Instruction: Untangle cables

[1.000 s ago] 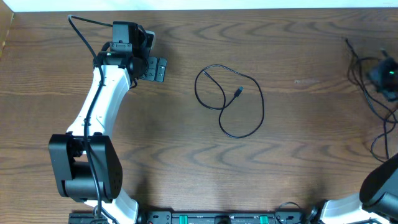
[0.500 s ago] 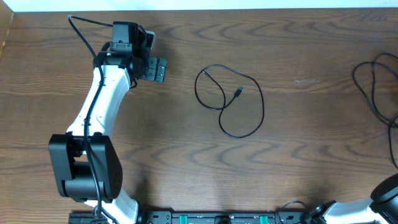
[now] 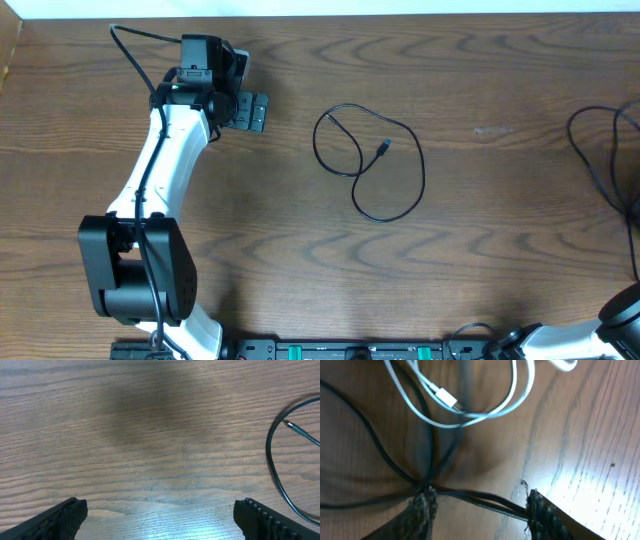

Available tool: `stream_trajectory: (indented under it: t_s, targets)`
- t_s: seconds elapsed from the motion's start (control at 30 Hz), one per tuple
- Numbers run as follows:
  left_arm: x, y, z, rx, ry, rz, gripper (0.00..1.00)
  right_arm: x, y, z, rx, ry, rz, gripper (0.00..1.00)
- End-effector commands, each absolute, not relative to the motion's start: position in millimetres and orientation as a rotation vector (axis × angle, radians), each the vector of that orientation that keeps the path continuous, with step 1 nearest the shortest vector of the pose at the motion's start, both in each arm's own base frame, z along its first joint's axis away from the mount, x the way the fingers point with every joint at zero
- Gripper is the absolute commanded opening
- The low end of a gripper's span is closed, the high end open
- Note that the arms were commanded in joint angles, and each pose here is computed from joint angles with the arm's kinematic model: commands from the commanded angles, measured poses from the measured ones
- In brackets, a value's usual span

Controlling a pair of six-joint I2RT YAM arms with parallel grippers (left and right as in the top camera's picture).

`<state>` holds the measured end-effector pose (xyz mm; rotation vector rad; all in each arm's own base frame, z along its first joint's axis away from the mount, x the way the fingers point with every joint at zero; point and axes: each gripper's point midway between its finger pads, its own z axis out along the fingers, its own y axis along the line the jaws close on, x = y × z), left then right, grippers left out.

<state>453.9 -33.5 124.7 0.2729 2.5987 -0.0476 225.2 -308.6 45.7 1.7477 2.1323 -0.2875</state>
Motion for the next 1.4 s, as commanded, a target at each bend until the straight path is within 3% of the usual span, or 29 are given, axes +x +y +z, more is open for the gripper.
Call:
stream_trajectory:
  t_s: [0.0, 0.2, 0.7, 0.97, 1.2, 1.37]
  targets:
    - [451, -32, 121, 0.265, 2.612, -0.040, 0.98, 233, -305, 49, 1.730, 2.118, -0.213, 0.64]
    - [451, -32, 121, 0.265, 2.612, -0.039, 0.98, 235, -295, 45, 1.731, 2.146, -0.141, 0.70]
    - [451, -32, 121, 0.265, 2.612, -0.040, 0.98, 280, -252, 34, 1.512, 2.278, -0.126, 0.69]
    - [451, -32, 121, 0.265, 2.612, -0.040, 0.98, 292, -242, 18, 0.935, 2.501, -0.188, 0.77]
    - [451, -32, 121, 0.265, 2.612, -0.040, 0.98, 321, -218, 24, 0.536, 2.489, -0.025, 0.71]
    - [451, -32, 121, 0.265, 2.612, -0.040, 0.98, 332, -212, 33, 0.490, 2.446, 0.023, 0.75]
